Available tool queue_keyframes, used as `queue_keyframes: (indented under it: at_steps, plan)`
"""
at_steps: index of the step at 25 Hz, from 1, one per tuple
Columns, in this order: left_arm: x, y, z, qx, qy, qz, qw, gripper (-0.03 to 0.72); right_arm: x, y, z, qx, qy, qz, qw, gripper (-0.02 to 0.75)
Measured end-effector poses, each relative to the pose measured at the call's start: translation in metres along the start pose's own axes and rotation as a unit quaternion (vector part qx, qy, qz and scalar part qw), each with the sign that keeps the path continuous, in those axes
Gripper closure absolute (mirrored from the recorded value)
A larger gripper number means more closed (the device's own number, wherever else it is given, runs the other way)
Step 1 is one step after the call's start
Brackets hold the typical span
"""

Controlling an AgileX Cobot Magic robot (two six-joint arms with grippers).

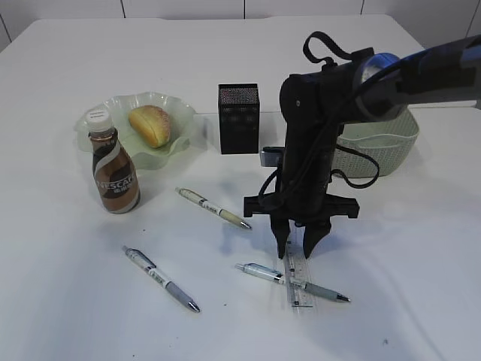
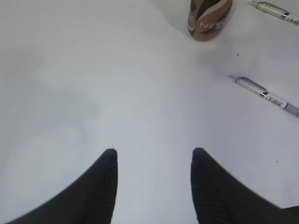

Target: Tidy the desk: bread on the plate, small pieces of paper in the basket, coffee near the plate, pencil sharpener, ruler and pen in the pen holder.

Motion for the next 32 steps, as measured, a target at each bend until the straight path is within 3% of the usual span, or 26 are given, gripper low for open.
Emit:
queue_keyframes:
  at_steps: [18,32]
  plan:
    - [0.000,0.007,0.000,-0.003,0.001,-0.021,1.000,0.341,0.053,0.030,0.018,0.022,0.022,-0.060,0.998,0.448]
    - [0.002,0.024,-0.002,-0.008,-0.006,-0.074,0.997,0.341,0.143,0.018,0.004,0.049,-0.006,-0.166,0.985,0.448]
Point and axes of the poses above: a point on each arm's last joint axis where the gripper is mounted, x pointing back along that axis away from the gripper, z along the wrist's bending axis when the last joint is at zero, y = z × x, the point moved 7 cm from there along -x, pointing out along that axis toward the gripper, and after that the axes turned 7 degrees about x, right-handed, at the moved point
